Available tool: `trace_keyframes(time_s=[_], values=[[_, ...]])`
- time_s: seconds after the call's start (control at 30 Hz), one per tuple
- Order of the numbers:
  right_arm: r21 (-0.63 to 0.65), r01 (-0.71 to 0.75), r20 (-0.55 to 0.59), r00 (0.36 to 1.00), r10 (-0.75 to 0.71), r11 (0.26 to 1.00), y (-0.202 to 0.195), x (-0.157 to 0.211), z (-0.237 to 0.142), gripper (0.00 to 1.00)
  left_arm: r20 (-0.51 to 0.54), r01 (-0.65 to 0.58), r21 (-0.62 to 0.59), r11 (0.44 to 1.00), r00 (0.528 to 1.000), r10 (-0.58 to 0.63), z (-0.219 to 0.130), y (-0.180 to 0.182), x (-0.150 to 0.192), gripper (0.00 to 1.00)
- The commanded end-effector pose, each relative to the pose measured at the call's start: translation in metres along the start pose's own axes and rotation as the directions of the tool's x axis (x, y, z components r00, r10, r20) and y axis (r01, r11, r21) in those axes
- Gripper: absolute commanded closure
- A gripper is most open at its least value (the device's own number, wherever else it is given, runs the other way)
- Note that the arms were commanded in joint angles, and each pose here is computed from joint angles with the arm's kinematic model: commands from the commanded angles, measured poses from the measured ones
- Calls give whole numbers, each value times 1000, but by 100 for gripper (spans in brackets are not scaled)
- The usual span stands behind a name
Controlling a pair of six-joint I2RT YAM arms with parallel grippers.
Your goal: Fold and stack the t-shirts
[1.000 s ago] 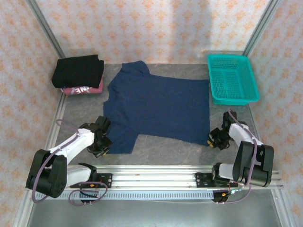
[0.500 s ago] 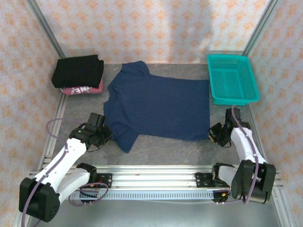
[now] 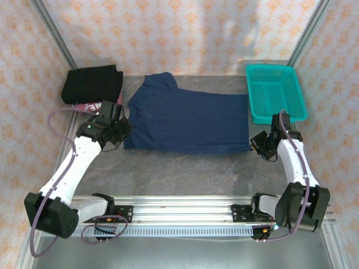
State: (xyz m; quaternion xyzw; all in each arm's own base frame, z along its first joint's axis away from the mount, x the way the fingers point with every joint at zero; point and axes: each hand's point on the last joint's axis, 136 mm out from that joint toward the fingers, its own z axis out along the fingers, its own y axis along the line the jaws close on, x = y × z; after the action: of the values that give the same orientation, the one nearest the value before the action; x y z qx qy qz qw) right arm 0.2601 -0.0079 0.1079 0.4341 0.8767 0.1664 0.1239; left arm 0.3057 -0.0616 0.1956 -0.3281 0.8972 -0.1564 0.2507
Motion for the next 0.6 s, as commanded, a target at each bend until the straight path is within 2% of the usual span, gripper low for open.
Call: trace_keyframes(time_s=[0.0,0.23,0.57], values=[[36,28,21,999,-29,999,2,-14,0,100,2,-81,-35,996,997,81,4,-11,-16,100],[57,54,9,998,-54,997,9,-33,10,100,4,-159,-55,986,987,160,19,-40,-49,100],[76,55,-12,998,-54,996,16,-48,28,100,-32,-218,-85,972,976,216,49,-54,-71,100]])
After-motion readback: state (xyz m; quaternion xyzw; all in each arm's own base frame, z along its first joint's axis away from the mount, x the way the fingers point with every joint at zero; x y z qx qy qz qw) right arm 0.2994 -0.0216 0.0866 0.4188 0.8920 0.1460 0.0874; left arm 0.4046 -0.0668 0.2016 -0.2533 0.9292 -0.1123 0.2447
